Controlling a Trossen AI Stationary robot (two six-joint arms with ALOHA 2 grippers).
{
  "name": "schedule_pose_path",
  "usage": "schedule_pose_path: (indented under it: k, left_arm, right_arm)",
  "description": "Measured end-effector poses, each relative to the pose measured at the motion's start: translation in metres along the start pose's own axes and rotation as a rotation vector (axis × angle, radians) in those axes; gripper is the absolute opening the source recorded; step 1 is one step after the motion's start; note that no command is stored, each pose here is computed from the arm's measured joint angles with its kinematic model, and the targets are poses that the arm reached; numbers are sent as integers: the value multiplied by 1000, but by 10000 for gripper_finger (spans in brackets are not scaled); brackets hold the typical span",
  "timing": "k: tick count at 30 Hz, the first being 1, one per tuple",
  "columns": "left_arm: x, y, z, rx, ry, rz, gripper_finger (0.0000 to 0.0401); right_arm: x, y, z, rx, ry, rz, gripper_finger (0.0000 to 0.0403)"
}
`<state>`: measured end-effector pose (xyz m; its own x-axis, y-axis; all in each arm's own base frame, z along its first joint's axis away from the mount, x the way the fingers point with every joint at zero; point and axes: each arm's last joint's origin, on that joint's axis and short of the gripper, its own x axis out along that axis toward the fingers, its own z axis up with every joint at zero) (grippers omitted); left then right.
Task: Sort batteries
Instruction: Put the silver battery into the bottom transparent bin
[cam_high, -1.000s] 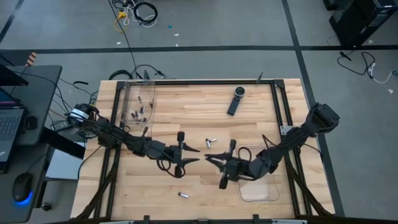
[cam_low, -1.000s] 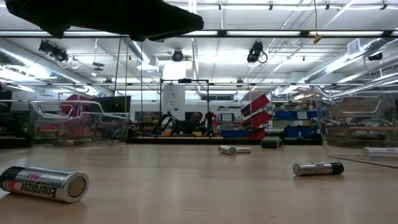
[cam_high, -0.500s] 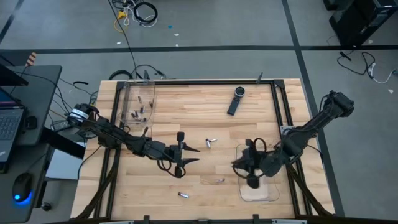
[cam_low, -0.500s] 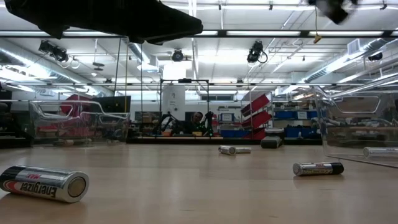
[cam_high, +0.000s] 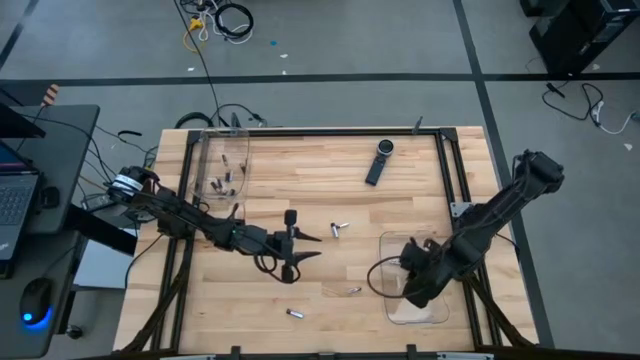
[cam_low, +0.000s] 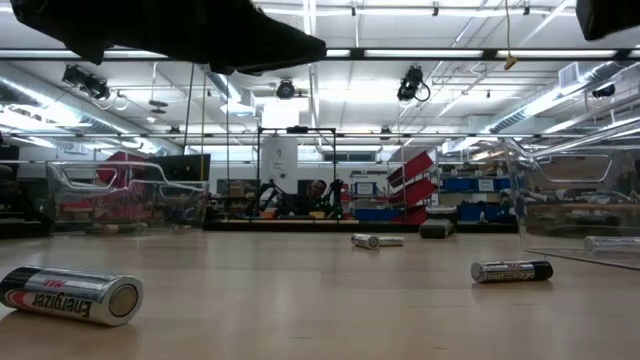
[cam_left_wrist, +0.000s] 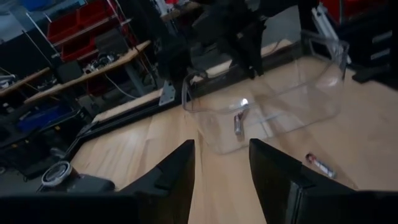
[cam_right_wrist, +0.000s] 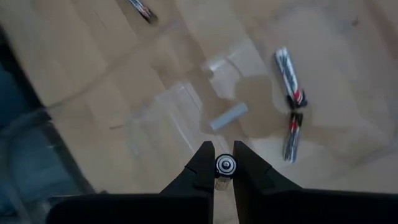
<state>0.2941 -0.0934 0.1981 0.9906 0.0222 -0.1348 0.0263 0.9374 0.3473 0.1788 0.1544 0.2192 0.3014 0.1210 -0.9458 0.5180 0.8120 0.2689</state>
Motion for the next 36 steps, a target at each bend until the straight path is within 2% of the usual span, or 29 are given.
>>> schedule_pose_path:
  k: [6,13,22,24,28,33,36]
  left_arm:
    - [1,2,-7,16,64,-6,151]
    - [1,1,-10,5,93,-13,151]
    - [0,0,-12,-20,108,-27,151]
    - [-1,-5,-13,-60,130,-92,151]
    - [-13,-13,-9,-134,203,-345,151]
    - [-32,-25,-12,-221,349,-612,151]
    - [-37,-36,-12,-262,380,-684,151]
  right_arm:
    - [27,9,-1,-2,40,-48,32]
    - [44,13,-2,-6,48,-80,55]
    - [39,13,2,-2,36,-56,59]
    - [35,13,3,-2,15,-37,58]
    - [23,16,7,-15,-65,36,57]
    - [3,18,13,-93,-223,116,57]
    - [-7,20,17,-147,-344,143,57]
